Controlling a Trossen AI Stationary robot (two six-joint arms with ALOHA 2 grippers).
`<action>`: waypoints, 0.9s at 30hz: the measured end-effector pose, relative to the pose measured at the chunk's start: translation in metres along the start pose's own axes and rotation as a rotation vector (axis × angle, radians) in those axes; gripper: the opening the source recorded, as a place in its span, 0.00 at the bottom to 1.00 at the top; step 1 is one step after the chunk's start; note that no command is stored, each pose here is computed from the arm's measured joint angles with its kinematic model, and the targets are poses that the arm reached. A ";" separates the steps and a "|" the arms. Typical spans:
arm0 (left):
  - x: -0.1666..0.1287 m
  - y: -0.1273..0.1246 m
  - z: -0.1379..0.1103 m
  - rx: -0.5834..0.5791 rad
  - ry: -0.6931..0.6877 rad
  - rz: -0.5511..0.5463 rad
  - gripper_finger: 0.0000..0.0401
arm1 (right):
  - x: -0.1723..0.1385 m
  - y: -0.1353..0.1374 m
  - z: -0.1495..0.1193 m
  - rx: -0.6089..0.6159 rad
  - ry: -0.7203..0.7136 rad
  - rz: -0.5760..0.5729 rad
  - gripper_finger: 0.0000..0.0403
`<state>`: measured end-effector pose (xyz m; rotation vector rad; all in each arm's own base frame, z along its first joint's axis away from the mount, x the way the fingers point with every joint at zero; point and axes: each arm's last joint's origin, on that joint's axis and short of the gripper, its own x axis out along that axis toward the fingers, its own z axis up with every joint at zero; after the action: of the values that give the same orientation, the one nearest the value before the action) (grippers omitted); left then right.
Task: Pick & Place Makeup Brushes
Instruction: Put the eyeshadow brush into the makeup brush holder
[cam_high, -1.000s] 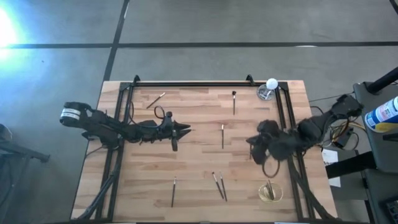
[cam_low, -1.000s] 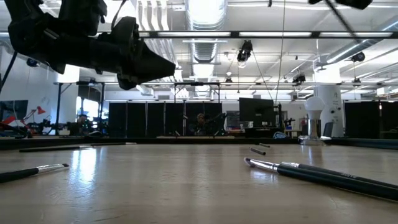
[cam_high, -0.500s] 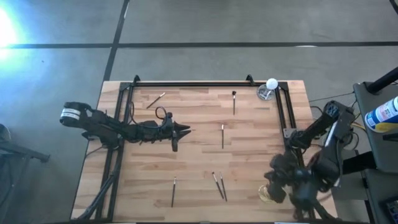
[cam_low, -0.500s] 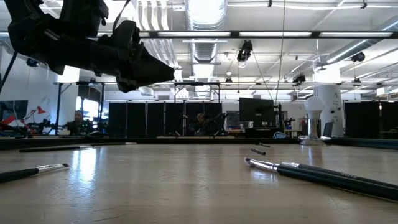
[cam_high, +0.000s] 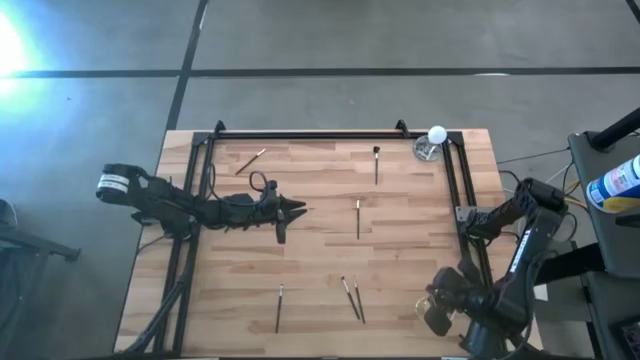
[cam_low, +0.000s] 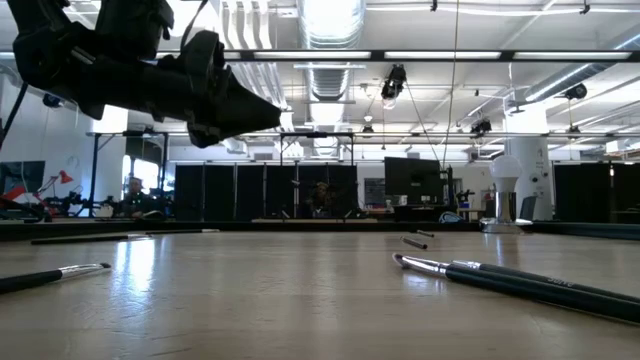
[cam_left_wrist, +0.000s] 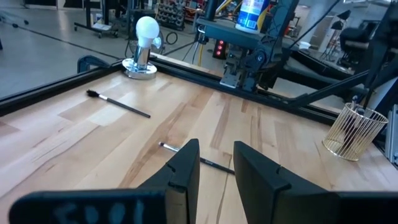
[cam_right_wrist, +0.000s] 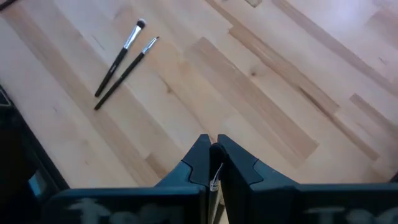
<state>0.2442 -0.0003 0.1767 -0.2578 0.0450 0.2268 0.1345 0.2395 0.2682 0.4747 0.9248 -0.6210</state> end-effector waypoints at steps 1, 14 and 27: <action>0.000 0.000 0.000 -0.001 -0.002 -0.001 0.23 | 0.003 0.001 -0.003 -0.002 0.000 0.001 0.03; 0.000 0.000 0.001 -0.001 -0.005 -0.001 0.23 | 0.017 0.006 -0.034 -0.020 0.045 -0.050 0.04; 0.000 0.000 0.000 -0.002 -0.004 -0.001 0.23 | -0.002 -0.003 -0.015 0.033 0.160 0.001 0.35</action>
<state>0.2443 -0.0003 0.1771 -0.2593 0.0406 0.2267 0.1224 0.2472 0.2615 0.5604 1.0671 -0.6050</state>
